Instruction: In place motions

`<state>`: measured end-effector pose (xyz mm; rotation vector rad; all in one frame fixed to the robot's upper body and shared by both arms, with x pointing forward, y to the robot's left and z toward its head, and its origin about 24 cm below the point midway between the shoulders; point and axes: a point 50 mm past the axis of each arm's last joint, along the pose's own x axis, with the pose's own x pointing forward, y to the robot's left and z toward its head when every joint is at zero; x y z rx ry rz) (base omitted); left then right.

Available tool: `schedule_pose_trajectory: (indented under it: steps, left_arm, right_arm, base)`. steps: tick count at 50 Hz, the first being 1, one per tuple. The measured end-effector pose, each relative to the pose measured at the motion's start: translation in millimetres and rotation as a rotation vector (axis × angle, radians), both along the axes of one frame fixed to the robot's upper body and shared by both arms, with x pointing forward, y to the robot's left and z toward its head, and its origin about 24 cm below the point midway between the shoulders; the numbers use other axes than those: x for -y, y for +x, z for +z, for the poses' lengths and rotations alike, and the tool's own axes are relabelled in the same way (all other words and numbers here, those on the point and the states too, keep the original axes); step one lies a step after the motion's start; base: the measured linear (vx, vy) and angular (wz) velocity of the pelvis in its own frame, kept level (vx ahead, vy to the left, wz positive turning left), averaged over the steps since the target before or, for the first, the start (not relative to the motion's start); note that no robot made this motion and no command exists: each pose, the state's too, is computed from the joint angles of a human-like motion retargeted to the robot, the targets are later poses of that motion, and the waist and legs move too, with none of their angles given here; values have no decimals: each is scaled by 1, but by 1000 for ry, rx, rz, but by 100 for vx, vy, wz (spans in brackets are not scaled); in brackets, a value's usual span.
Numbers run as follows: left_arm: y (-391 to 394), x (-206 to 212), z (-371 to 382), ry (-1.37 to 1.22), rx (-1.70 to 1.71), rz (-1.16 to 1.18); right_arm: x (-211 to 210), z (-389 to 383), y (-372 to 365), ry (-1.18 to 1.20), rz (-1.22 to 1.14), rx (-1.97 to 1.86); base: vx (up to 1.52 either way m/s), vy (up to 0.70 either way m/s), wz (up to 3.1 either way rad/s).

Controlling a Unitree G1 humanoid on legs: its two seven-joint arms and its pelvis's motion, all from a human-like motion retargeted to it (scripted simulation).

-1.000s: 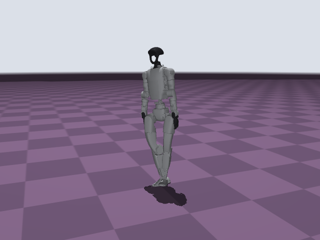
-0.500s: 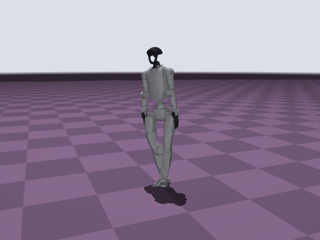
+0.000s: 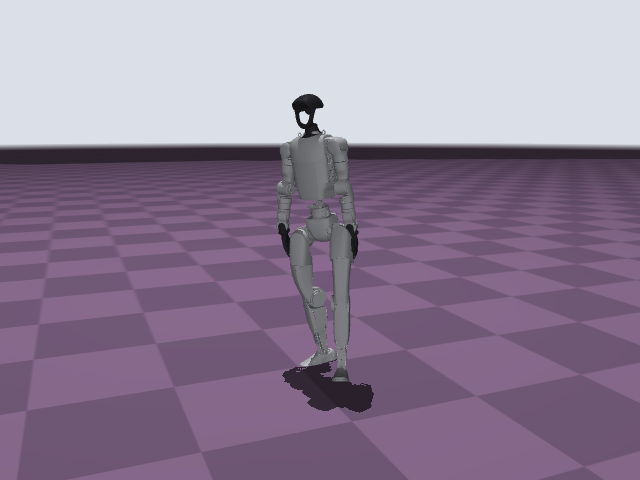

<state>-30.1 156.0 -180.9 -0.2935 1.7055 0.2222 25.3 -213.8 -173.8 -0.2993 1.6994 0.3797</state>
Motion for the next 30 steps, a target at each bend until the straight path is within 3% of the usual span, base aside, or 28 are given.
schedule_pose_trajectory:
  steps: [13,30]
  left_arm:
    - [28,-13,-1,-9,85,-116]
    - [65,-42,3,24,189,-152]
  right_arm:
    - [-17,-2,19,63,19,67]
    - [-81,11,92,297,315,336]
  base:
    - [-16,47,-22]
    - [-16,34,-22]
